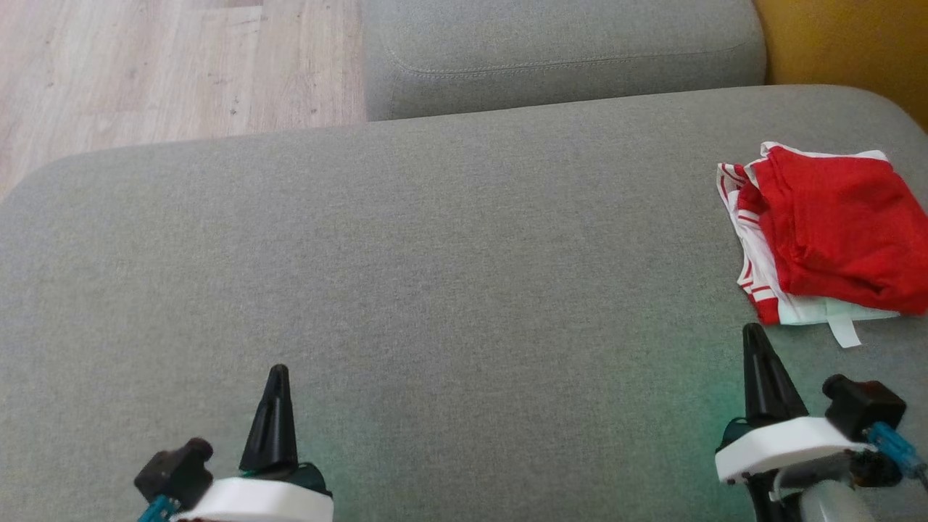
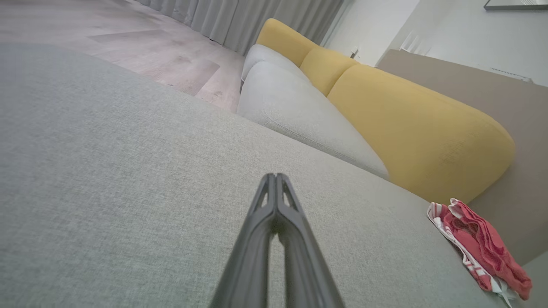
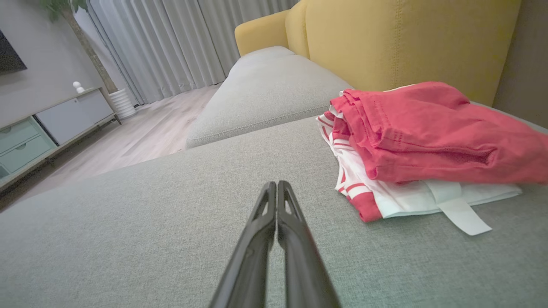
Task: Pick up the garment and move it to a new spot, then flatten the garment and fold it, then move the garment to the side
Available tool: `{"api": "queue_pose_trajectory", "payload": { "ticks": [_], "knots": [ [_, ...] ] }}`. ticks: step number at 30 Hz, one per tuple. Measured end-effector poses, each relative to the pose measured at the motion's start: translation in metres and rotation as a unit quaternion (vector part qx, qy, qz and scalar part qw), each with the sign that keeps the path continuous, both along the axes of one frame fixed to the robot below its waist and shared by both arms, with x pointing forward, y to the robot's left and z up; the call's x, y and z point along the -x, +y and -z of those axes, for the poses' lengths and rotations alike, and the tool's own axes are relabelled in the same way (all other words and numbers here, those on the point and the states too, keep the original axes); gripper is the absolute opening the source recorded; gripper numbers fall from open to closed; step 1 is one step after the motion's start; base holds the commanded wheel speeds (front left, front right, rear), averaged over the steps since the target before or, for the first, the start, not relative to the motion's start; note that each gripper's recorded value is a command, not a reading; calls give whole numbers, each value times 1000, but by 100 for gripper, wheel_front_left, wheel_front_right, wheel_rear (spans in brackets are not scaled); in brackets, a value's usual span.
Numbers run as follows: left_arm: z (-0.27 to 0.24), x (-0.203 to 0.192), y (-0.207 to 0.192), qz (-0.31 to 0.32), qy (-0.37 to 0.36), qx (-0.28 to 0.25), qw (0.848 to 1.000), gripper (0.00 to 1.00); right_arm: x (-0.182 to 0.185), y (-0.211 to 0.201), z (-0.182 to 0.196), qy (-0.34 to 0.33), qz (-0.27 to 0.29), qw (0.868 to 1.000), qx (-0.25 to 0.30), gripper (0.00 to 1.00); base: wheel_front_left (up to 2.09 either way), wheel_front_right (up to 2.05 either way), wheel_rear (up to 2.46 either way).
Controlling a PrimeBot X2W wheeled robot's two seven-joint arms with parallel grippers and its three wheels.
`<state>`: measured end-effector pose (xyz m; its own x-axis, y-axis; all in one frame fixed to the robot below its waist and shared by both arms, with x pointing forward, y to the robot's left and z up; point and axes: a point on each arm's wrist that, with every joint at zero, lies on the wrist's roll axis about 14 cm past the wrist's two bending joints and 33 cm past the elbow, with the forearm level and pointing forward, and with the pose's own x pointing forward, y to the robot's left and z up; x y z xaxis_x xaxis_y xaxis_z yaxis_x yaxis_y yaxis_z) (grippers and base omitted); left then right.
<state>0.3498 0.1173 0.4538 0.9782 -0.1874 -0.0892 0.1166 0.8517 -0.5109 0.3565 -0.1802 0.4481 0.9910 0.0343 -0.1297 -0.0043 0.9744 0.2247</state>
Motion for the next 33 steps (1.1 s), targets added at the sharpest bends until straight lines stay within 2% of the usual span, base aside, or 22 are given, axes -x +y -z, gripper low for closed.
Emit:
{"api": "queue_pose_trajectory", "payload": {
  "ticks": [16,33],
  "knots": [
    [0,-4,12,-29,22,72,997,0,-1,-9,0,10,34,995,-94,0,0,0,0],
    [0,-8,24,-57,39,145,987,0,-6,-14,-5,9,59,980,-190,0,0,0,0]
  ]
}}
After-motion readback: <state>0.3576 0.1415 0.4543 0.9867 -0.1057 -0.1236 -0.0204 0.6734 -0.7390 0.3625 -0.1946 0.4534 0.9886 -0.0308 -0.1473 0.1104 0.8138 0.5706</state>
